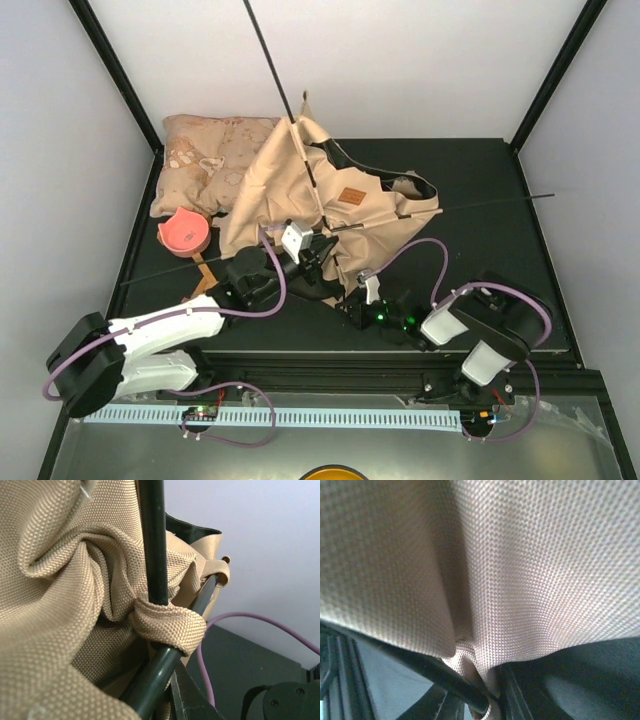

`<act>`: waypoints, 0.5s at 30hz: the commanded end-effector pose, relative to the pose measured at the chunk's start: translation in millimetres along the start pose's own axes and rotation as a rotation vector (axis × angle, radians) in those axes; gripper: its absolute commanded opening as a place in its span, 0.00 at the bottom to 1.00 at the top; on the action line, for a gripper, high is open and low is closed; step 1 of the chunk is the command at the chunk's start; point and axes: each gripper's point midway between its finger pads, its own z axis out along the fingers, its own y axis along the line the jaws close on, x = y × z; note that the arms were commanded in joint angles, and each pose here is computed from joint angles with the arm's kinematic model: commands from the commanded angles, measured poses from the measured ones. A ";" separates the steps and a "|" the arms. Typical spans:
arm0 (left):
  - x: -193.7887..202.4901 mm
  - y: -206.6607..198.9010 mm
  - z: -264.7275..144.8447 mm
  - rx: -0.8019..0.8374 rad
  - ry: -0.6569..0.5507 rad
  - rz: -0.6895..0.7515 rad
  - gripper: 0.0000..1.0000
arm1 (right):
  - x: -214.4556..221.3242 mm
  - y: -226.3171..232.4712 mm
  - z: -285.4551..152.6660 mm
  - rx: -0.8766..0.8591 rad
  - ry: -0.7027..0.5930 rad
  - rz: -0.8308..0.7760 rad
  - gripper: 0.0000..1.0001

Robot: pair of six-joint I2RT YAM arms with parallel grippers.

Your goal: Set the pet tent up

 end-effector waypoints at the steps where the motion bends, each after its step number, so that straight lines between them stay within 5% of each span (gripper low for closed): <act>1: 36.3 -12.4 4.0 0.089 0.091 0.027 0.02 | -25.5 -10.6 3.6 0.025 -0.110 -0.006 0.27; 6: 43.3 -14.4 6.3 0.099 0.130 0.062 0.02 | -21.7 -11.8 -3.3 0.096 -0.085 -0.205 0.42; 15: 31.5 -16.6 11.7 0.099 0.134 0.111 0.02 | -43.0 13.7 -42.0 0.135 -0.149 -0.447 0.48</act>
